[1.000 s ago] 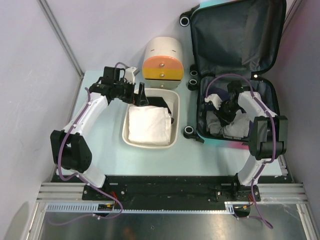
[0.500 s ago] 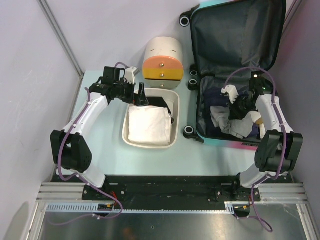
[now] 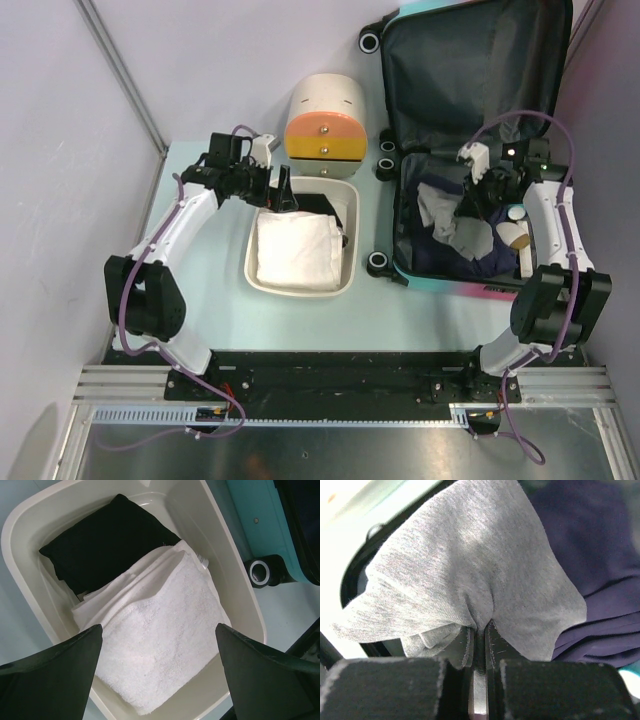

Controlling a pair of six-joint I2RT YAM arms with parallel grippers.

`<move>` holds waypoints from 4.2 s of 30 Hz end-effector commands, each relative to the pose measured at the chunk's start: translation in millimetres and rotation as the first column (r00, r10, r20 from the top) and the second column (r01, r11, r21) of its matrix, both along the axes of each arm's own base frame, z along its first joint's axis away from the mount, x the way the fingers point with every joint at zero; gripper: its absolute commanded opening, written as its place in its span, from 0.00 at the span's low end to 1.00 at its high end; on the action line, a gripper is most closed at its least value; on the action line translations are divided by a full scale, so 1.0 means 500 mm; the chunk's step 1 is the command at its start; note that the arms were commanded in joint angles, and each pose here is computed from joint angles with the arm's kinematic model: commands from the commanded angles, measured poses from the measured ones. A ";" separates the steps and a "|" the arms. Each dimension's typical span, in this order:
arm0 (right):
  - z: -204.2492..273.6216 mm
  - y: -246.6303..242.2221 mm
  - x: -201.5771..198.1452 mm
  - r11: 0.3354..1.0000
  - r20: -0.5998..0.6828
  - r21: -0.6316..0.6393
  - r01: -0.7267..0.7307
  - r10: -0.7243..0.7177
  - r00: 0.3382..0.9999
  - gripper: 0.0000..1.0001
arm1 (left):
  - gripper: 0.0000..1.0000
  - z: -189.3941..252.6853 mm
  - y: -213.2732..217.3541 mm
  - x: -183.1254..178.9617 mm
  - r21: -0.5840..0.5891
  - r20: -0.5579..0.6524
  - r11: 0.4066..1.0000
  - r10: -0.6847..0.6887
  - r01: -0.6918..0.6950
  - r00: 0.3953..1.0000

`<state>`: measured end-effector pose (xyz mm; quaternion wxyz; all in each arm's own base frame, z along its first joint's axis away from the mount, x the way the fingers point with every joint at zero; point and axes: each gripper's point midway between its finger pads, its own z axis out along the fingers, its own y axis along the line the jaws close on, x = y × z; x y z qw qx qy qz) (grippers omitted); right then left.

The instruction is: Open, take out, and arrange the luggage

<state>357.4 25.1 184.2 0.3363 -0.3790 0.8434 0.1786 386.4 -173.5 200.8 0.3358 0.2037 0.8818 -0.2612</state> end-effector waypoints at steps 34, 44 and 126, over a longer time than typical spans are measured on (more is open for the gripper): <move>-0.134 0.773 0.215 0.957 0.306 -0.150 -0.248 0.283 0.909 0.06 | 1.00 0.018 0.234 -0.016 -0.112 -0.057 0.940 0.317 -0.322 0.947; 0.102 0.750 0.178 0.975 0.342 0.018 -0.223 0.203 0.918 0.80 | 1.00 0.064 0.220 0.000 -0.149 -0.001 0.953 0.266 -0.264 0.964; -0.048 0.096 0.131 0.797 -0.404 0.240 0.554 -0.437 0.804 0.00 | 1.00 -0.115 0.167 0.015 -0.025 -0.233 0.950 0.299 -0.313 0.925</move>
